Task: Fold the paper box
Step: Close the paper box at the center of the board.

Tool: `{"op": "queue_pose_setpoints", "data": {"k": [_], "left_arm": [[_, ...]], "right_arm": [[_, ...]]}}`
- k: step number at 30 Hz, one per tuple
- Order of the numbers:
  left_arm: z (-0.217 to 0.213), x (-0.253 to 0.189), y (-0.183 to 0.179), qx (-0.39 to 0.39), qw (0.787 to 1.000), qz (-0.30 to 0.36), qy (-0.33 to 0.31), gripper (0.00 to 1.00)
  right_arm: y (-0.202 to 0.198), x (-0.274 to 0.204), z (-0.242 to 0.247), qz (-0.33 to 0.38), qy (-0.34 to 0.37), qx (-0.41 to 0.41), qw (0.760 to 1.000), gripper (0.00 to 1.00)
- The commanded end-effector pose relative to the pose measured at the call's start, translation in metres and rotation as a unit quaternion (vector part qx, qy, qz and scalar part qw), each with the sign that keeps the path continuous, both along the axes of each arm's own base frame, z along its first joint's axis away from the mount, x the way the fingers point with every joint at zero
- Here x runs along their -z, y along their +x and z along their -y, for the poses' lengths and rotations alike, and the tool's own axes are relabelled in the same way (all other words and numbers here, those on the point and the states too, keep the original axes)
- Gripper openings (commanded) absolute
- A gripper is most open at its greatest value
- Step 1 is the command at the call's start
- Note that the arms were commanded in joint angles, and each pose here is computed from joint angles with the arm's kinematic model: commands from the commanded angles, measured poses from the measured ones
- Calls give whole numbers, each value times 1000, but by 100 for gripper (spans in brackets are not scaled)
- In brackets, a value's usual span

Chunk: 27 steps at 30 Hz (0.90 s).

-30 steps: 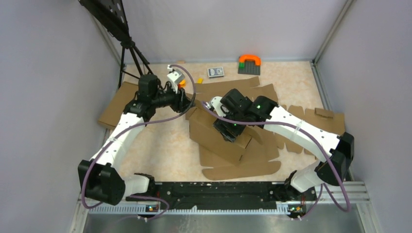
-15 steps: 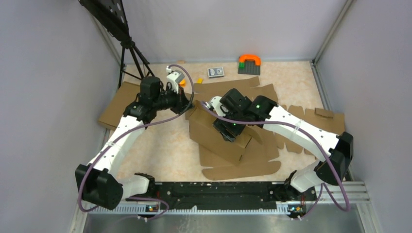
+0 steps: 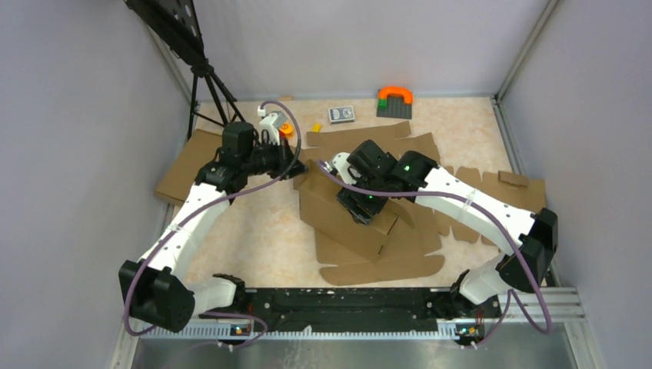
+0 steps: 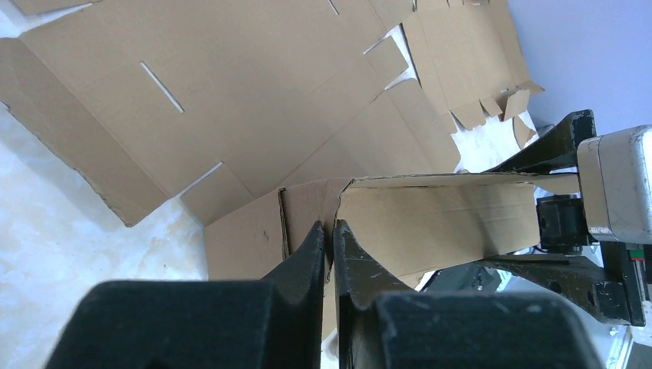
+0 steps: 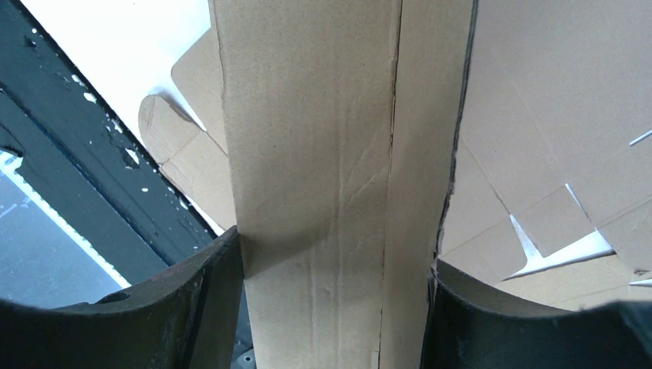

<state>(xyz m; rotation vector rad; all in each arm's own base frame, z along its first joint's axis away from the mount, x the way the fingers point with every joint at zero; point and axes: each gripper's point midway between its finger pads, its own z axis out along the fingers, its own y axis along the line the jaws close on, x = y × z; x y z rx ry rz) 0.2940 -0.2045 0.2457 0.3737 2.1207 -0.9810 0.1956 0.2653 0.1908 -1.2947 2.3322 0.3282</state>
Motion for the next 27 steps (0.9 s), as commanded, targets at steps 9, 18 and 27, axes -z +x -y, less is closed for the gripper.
{"op": "queue_pose_setpoints", "data": {"k": [9, 18, 27], "left_arm": [[-4, 15, -15, -1, 999, -40, 12, 6], [-14, 30, -19, -2, 998, -42, 52, 6], [-21, 41, -27, -9, 996, -55, 68, 7]], "right_arm": [[4, -14, -17, 3, 39, 3, 999, 47], [7, -14, -16, 8, 30, 5, 1000, 47], [11, -15, -14, 17, 24, 12, 1000, 47]]}}
